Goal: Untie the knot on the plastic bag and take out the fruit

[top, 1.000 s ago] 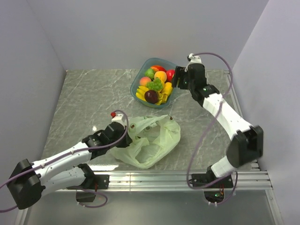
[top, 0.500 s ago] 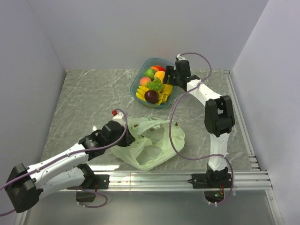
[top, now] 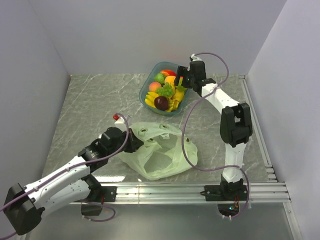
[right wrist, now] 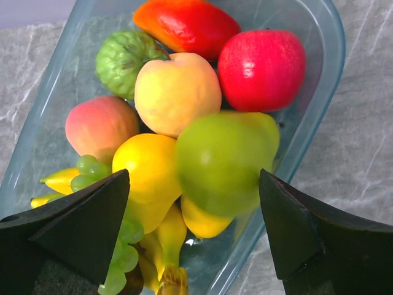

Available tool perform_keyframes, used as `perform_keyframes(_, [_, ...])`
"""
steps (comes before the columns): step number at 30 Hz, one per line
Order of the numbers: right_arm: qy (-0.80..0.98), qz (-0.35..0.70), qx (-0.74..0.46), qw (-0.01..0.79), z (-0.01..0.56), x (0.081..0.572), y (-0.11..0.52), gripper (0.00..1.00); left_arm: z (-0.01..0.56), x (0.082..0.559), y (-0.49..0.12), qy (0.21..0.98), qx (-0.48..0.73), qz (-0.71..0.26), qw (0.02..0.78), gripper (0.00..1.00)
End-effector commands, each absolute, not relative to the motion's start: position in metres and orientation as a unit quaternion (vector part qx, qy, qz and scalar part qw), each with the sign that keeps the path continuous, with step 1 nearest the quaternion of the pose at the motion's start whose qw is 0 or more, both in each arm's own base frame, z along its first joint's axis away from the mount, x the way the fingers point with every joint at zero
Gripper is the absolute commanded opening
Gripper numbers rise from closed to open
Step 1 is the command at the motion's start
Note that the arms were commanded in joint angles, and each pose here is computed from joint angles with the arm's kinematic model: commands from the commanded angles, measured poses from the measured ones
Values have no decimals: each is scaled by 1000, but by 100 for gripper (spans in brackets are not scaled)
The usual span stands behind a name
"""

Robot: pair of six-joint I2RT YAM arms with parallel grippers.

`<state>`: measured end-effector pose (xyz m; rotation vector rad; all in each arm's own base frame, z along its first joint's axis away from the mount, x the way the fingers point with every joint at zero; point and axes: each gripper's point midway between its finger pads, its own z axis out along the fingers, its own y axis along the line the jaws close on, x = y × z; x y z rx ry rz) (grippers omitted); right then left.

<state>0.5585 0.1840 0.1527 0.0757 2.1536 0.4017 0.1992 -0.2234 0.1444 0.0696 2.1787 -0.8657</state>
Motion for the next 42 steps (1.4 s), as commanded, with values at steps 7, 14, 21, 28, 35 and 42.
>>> perform_keyframes(7, [830, 156, 15, 535, 250, 520, 160, 92, 181, 229, -197, 831, -22, -320, 454, 0])
perform_keyframes(14, [824, 172, 43, 538, 282, 466, 146, 92, 208, 261, -116, 828, -171, -168, 507, 1])
perform_keyframes(21, [807, 190, 55, 556, 324, 393, 127, 93, 249, 272, -18, 790, -255, 24, 557, 1])
perform_keyframes(28, [786, 182, 60, 588, 346, 338, 104, 93, 265, 309, 20, 761, -297, 40, 575, 17])
perform_keyframes(35, [767, 136, 80, 622, 351, 298, 70, 93, 267, 300, 19, 757, -309, 12, 576, 99])
perform_keyframes(42, [701, 75, 114, 700, 397, 261, 26, 97, 357, 253, 24, 707, -251, -11, 661, 99])
